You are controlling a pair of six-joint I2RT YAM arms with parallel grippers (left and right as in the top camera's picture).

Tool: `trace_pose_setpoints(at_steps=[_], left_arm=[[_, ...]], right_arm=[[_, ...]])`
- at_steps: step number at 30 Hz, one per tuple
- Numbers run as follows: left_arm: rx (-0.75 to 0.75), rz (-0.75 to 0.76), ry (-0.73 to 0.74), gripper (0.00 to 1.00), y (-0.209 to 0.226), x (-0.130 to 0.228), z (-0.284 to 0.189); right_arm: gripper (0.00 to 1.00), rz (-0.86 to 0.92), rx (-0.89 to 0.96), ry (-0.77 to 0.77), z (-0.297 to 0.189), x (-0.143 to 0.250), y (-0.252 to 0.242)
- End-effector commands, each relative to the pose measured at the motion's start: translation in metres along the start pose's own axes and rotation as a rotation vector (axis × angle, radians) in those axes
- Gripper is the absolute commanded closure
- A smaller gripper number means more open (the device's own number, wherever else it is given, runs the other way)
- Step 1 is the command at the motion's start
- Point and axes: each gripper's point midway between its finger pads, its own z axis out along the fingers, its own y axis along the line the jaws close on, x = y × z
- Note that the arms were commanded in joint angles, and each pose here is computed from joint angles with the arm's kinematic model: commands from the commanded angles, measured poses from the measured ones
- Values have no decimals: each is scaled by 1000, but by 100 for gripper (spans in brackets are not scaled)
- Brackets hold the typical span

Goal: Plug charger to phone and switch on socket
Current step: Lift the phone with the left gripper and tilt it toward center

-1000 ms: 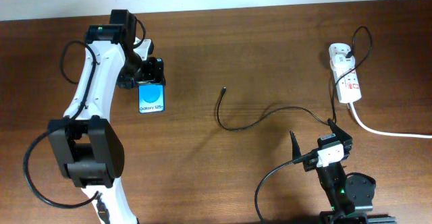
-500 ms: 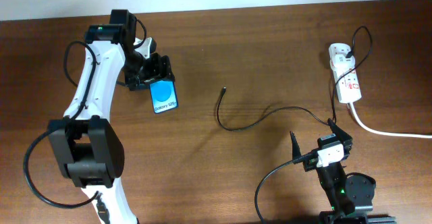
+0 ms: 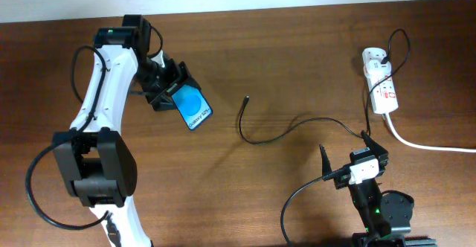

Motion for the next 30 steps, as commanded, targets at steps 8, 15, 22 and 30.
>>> trace_pose_setpoints(at_steps=[8, 15, 22, 30], left_arm=[[302, -55, 162, 99, -56, 33, -22], [395, -59, 228, 92, -71, 44, -29], [443, -71, 272, 100, -77, 51, -35], [563, -71, 346, 100, -94, 61, -48]], right_arm=[[1, 5, -3, 2, 0, 3, 2], [1, 5, -2, 2, 0, 3, 1], [1, 5, -2, 2, 0, 3, 1], [1, 5, -2, 2, 0, 3, 1]])
